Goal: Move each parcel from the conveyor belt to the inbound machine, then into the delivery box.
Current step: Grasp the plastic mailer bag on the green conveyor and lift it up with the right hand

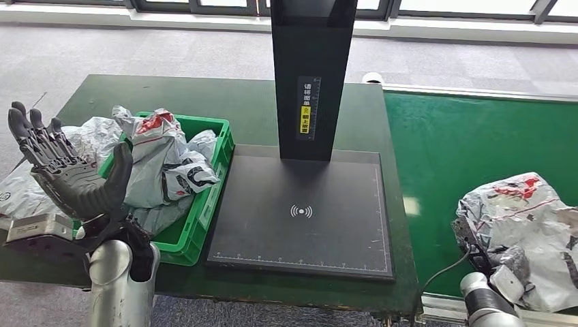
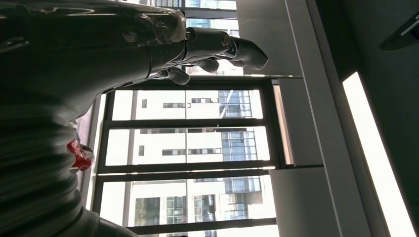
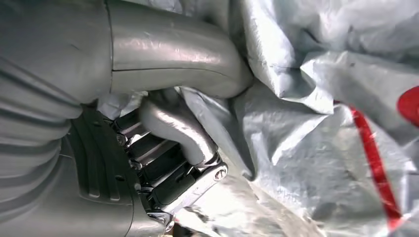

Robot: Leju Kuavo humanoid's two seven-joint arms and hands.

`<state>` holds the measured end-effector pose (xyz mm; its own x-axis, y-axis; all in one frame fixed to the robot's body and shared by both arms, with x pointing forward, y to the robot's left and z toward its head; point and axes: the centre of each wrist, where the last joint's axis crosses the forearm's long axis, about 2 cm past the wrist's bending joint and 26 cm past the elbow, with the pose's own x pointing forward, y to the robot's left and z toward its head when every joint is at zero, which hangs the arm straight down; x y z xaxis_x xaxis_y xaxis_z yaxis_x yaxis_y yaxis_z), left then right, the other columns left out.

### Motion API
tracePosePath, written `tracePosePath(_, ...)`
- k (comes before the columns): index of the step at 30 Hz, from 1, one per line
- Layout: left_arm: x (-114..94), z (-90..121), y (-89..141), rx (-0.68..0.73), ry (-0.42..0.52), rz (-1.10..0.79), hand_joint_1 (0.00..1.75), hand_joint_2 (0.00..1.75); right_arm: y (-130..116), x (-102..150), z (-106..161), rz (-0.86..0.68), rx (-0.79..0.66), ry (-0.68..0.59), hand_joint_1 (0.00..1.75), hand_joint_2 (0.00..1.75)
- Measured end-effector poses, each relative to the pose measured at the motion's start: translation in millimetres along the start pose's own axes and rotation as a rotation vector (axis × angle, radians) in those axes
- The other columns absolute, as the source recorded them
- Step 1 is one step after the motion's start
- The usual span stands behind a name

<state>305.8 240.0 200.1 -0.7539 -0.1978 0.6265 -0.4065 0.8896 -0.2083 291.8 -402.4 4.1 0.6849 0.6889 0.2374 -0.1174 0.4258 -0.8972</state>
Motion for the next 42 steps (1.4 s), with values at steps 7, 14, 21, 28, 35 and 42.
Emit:
tracePosePath(7,-2,2,-2,-0.019,0.006,-0.004,0.00,1.75,10,35,11,-0.240,0.035,-0.464,1.75,1.75)
tracePosePath(14,-3,2,-6,-0.040,0.008,0.005,0.00,1.75,16,87,37,-0.537,0.060,-0.794,1.75,1.75)
tracePosePath(21,-5,2,-8,-0.045,0.014,0.005,0.00,1.75,10,111,51,-0.587,0.029,-0.894,1.75,1.75)
tracePosePath(28,-6,2,-10,-0.049,0.017,0.005,0.00,1.75,9,131,74,-0.702,0.054,-1.006,1.75,1.75)
tracePosePath(35,-7,1,-13,-0.042,0.018,0.002,0.00,1.75,3,157,101,-0.580,-0.027,-1.032,0.00,1.75)
tracePosePath(42,-7,2,-11,-0.031,0.015,-0.014,0.00,1.75,-6,151,96,-0.445,-0.240,-0.823,0.00,1.75)
